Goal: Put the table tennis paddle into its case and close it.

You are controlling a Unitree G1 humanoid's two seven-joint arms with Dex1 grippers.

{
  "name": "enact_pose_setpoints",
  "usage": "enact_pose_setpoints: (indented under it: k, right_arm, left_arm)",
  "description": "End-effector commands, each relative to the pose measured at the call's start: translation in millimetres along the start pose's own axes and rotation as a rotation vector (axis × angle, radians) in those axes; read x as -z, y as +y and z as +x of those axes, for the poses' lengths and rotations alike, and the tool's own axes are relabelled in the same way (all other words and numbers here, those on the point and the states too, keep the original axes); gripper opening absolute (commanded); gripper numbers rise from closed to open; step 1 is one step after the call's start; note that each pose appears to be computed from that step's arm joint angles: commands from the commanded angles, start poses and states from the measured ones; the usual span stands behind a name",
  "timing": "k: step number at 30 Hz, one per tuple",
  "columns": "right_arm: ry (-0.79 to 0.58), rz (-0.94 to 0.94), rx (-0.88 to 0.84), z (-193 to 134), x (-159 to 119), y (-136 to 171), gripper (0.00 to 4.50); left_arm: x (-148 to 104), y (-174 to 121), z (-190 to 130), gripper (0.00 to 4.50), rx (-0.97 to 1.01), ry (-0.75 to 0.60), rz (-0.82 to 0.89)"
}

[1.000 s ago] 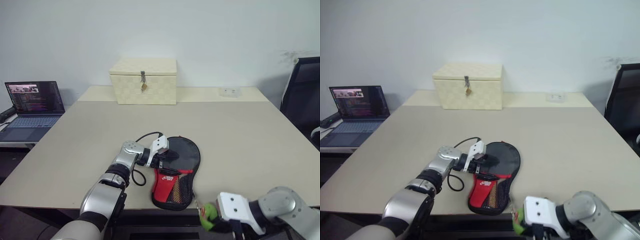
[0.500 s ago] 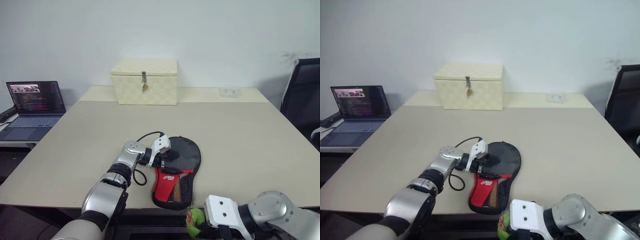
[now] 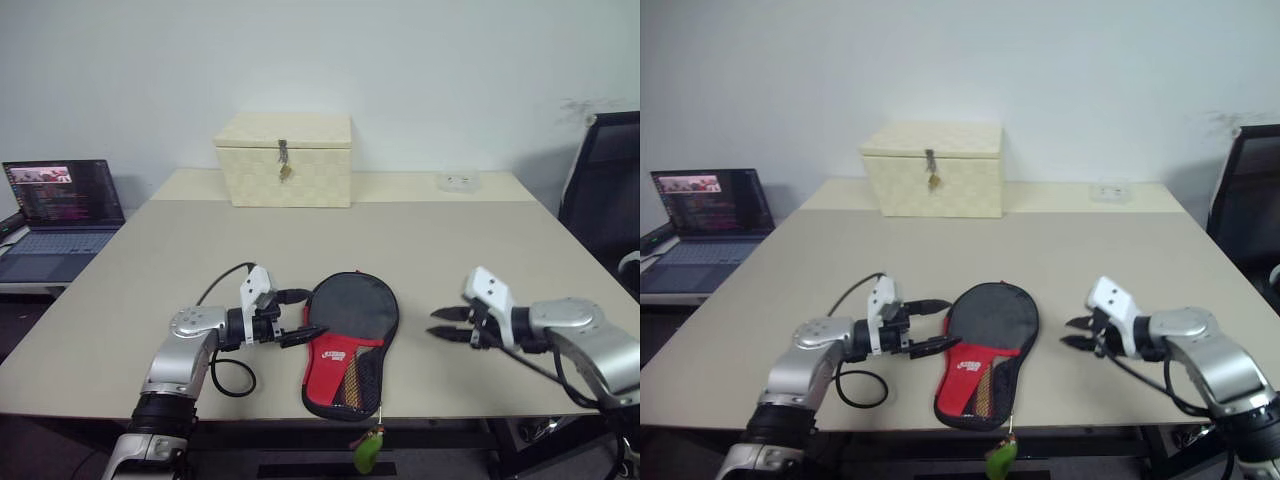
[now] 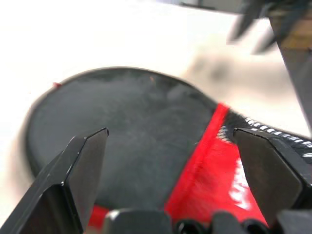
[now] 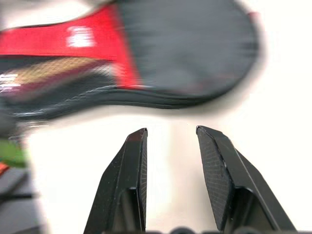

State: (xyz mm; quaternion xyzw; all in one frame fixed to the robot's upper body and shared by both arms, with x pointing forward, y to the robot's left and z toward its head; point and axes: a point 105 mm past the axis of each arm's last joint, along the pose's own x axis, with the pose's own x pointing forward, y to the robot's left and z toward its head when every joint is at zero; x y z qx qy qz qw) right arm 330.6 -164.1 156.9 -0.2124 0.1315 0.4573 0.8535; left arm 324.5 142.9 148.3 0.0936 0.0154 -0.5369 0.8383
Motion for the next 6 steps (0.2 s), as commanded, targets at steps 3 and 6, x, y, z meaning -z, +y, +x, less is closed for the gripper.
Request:
enact_pose_setpoints:
  k: [3, 6]
  right_arm:
    - [-0.084, -0.051, 0.086, -2, -9, -35, 1.66]
    - [-0.099, -0.055, 0.069, 2, -12, -39, 1.66]
  left_arm:
    - [-15, -14, -47, 4.50, -0.131, -0.005, -0.011]
    - [-8, -6, -70, 4.50, -0.259, 0.014, -0.029]
